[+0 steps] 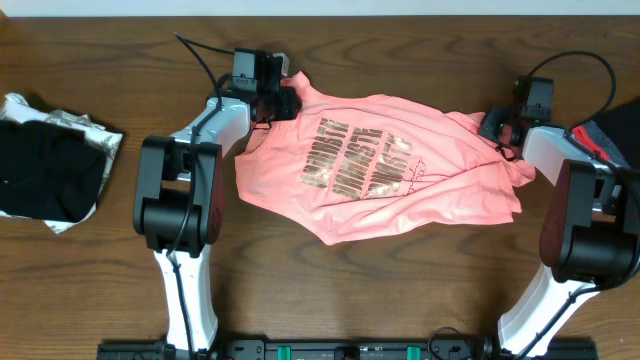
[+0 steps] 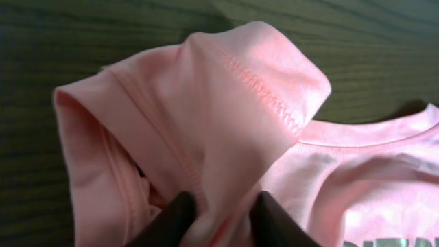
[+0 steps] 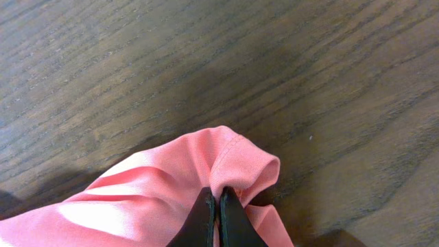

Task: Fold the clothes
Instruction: 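Move both grippers down to grasp the shirt's side edges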

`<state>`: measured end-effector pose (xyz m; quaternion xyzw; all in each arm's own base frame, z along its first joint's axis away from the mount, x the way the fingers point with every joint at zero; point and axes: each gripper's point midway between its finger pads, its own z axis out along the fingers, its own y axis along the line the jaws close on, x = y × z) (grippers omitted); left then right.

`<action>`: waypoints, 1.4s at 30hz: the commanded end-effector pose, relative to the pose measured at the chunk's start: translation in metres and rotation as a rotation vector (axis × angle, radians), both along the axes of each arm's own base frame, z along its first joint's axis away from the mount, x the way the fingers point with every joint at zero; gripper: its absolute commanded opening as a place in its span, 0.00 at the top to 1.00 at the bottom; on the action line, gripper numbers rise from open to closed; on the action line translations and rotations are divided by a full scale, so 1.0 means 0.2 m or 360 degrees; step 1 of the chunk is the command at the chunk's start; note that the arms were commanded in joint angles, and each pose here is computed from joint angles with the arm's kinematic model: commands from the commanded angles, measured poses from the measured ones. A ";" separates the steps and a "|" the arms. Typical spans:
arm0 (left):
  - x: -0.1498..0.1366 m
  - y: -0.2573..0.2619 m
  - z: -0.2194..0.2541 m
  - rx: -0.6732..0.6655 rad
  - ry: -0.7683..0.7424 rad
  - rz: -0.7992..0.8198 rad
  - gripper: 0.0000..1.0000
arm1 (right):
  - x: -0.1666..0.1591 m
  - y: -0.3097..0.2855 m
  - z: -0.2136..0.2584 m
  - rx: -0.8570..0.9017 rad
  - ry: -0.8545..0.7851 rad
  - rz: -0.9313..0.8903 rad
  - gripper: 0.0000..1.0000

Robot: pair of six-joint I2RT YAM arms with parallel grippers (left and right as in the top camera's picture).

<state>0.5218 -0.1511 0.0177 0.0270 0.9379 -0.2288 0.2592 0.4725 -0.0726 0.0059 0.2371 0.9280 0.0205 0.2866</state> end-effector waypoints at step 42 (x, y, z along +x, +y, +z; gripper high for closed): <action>-0.66 0.26 0.32 0.0097 0.0741 0.0064 0.50 | -0.44 -0.18 0.43 -0.0074 0.0248 -0.0059 0.29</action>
